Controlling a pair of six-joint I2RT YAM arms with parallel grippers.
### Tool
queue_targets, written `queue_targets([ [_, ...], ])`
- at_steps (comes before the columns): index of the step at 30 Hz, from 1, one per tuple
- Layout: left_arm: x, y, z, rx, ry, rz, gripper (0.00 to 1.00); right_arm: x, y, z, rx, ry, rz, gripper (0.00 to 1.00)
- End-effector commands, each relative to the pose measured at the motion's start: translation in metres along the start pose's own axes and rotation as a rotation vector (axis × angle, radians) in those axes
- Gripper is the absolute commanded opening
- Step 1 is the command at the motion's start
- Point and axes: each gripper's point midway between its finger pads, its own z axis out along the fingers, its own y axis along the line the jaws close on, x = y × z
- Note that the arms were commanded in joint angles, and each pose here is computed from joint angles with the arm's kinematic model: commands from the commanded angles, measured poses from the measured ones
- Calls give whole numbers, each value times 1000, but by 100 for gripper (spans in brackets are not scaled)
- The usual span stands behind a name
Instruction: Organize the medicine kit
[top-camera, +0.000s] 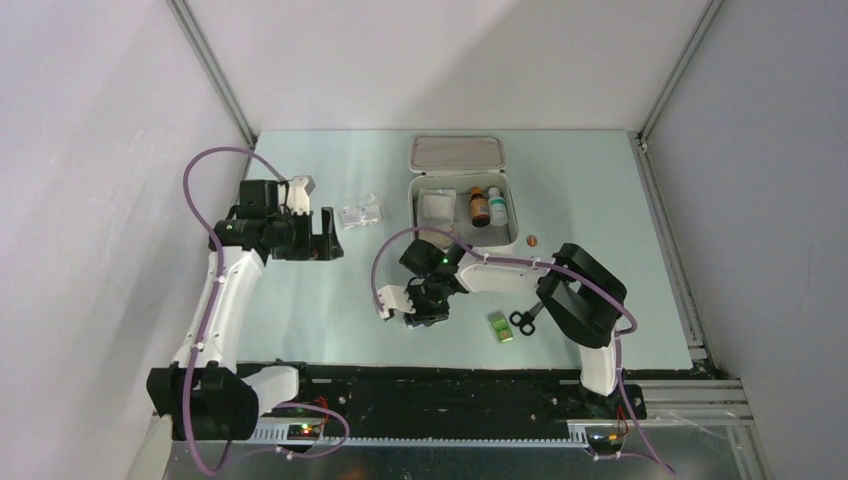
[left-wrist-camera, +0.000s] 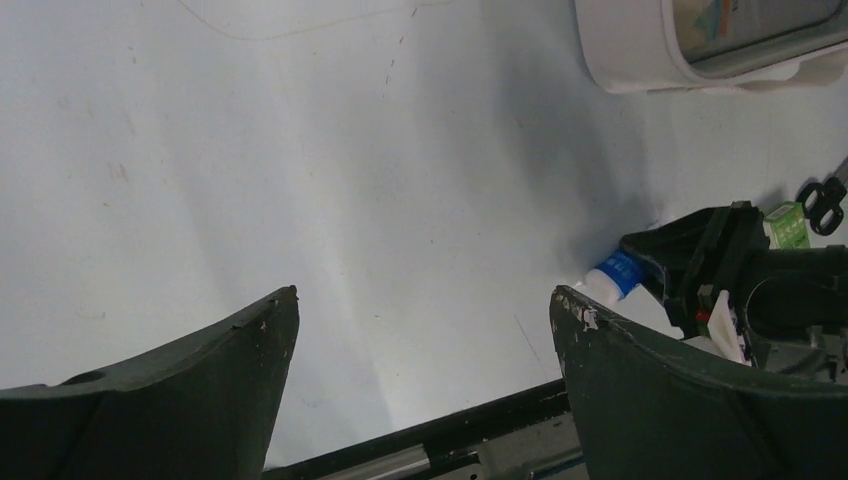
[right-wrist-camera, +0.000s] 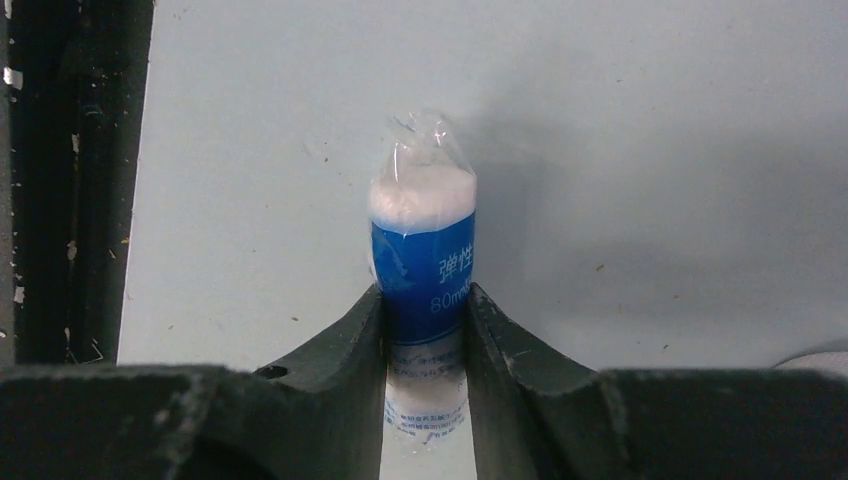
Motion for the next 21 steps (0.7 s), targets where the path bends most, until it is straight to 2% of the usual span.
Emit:
queue_targets([
  [1, -20, -1, -2, 15, -30, 19, 100, -15, -15, -31, 72, -19, -34, 29],
  [3, -24, -7, 2, 55, -19, 19, 100, -15, -21, -59, 105, -11, -17, 27],
  [6, -28, -31, 13, 227, 27, 10, 98, -22, -28, -119, 154, -33, 42, 27],
  [9, -42, -49, 14, 354, 18, 70, 98, -6, -45, -166, 228, -2, 141, 28],
  [12, -52, -45, 20, 347, 12, 121, 97, 3, -61, -211, 301, 13, 180, 28],
  [15, -56, -39, 22, 311, 7, 139, 97, 36, -83, -236, 376, 41, 198, 28],
  [18, -54, -40, 19, 311, -2, 165, 96, 79, -105, -244, 412, 88, 197, 28],
  [21, -46, -31, 20, 213, 5, 265, 96, 112, -127, -241, 445, 133, 201, 29],
])
